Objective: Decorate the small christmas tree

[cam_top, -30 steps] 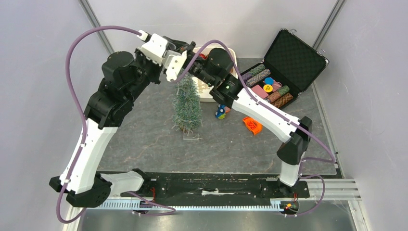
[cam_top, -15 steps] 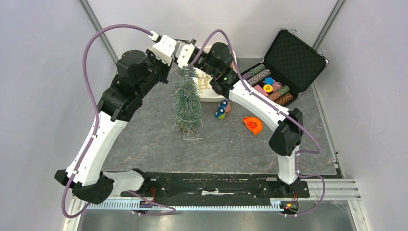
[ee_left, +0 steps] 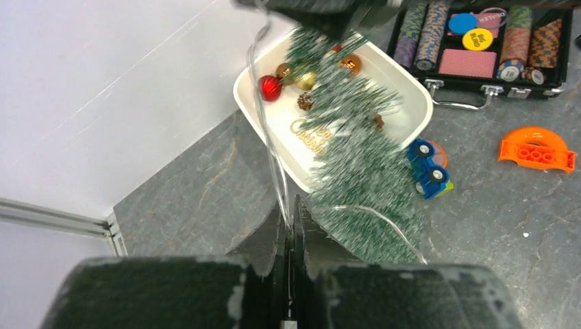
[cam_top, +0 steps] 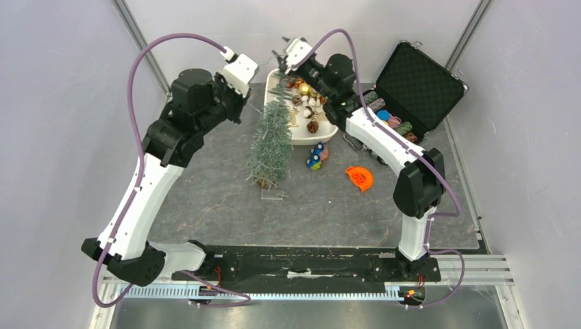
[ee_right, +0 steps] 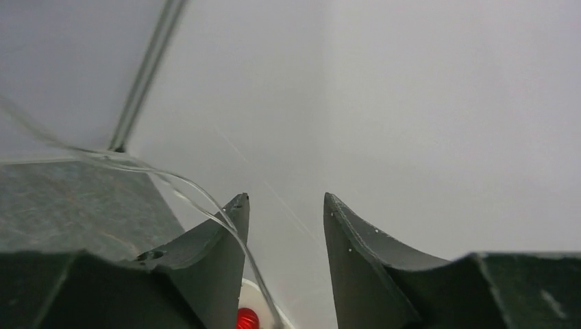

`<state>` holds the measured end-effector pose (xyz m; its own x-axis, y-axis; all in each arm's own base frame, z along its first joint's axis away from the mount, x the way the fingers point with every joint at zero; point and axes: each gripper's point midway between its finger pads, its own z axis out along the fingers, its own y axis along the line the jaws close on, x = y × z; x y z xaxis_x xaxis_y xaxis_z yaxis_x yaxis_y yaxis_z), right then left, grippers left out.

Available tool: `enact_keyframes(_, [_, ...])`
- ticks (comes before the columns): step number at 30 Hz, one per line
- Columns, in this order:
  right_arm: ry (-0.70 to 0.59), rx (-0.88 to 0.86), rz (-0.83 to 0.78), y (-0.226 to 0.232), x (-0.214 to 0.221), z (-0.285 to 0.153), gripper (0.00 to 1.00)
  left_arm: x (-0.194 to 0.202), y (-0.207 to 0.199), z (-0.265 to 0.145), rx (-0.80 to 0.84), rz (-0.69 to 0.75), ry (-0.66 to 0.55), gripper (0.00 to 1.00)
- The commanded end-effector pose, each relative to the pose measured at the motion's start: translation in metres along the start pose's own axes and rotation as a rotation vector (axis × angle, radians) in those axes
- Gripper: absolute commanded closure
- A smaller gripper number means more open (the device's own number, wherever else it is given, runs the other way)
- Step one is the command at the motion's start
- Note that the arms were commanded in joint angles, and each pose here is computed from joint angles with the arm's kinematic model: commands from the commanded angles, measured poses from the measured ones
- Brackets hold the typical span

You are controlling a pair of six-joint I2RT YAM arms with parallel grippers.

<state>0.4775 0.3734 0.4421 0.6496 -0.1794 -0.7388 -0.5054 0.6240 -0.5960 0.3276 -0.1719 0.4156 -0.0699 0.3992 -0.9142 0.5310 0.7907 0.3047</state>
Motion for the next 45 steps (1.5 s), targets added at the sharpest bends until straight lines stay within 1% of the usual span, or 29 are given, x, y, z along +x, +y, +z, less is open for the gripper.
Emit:
enact_keyframes(1, [-0.121,0.172,0.047,-0.060,-0.056,-0.016,0.51,-0.024,0.015,-0.009,0.012,-0.047,-0.062,0.98])
enact_keyframes(5, [-0.159,0.115,0.060,-0.054,-0.071,-0.018,0.43,-0.016,0.024,-0.005,0.015,-0.068,-0.050,0.98])
enact_keyframes(10, [-0.188,0.013,0.098,-0.030,-0.090,-0.026,0.31,0.018,0.025,0.009,0.035,-0.103,0.012,0.98])
enact_keyframes(12, [-0.186,0.000,0.132,-0.026,-0.094,-0.031,0.29,0.027,0.027,0.015,0.041,-0.125,0.034,0.98])
enact_keyframes(14, [-0.164,-0.011,0.165,-0.026,-0.096,-0.035,0.28,0.031,0.032,0.019,0.036,-0.144,0.043,0.98])
enact_keyframes(17, [-0.108,-0.045,0.202,-0.023,-0.096,-0.038,0.18,0.036,0.045,0.022,0.004,-0.165,0.056,0.98])
enact_keyframes(19, [-0.058,-0.043,0.246,-0.027,-0.091,-0.041,0.14,0.038,0.051,0.025,-0.005,-0.179,0.060,0.98])
enact_keyframes(25, [0.029,0.030,0.408,-0.063,-0.062,-0.060,0.02,0.053,0.056,0.052,0.012,-0.191,0.112,0.98])
enact_keyframes(28, [0.112,0.134,0.455,-0.088,-0.035,-0.074,0.02,0.062,0.061,0.067,0.010,-0.200,0.136,0.98])
enact_keyframes(31, [0.213,0.195,0.418,-0.093,0.000,-0.088,0.02,0.064,0.060,0.082,0.041,-0.205,0.144,0.98])
enact_keyframes(34, [0.306,0.139,0.352,-0.069,0.042,-0.096,0.02,0.060,0.056,0.095,0.083,-0.214,0.134,0.98])
enact_keyframes(36, [0.340,0.064,0.351,-0.047,0.065,-0.099,0.03,0.059,0.055,0.101,0.105,-0.218,0.136,0.98])
enact_keyframes(38, [0.333,-0.012,0.370,-0.027,0.076,-0.100,0.03,0.062,0.053,0.107,0.119,-0.224,0.143,0.98])
enact_keyframes(40, [0.300,-0.086,0.388,-0.011,0.079,-0.100,0.04,0.067,0.049,0.111,0.141,-0.227,0.153,0.98])
enact_keyframes(45, [0.227,-0.236,0.379,0.027,0.086,-0.106,0.03,0.078,0.026,0.111,0.274,-0.246,0.180,0.98])
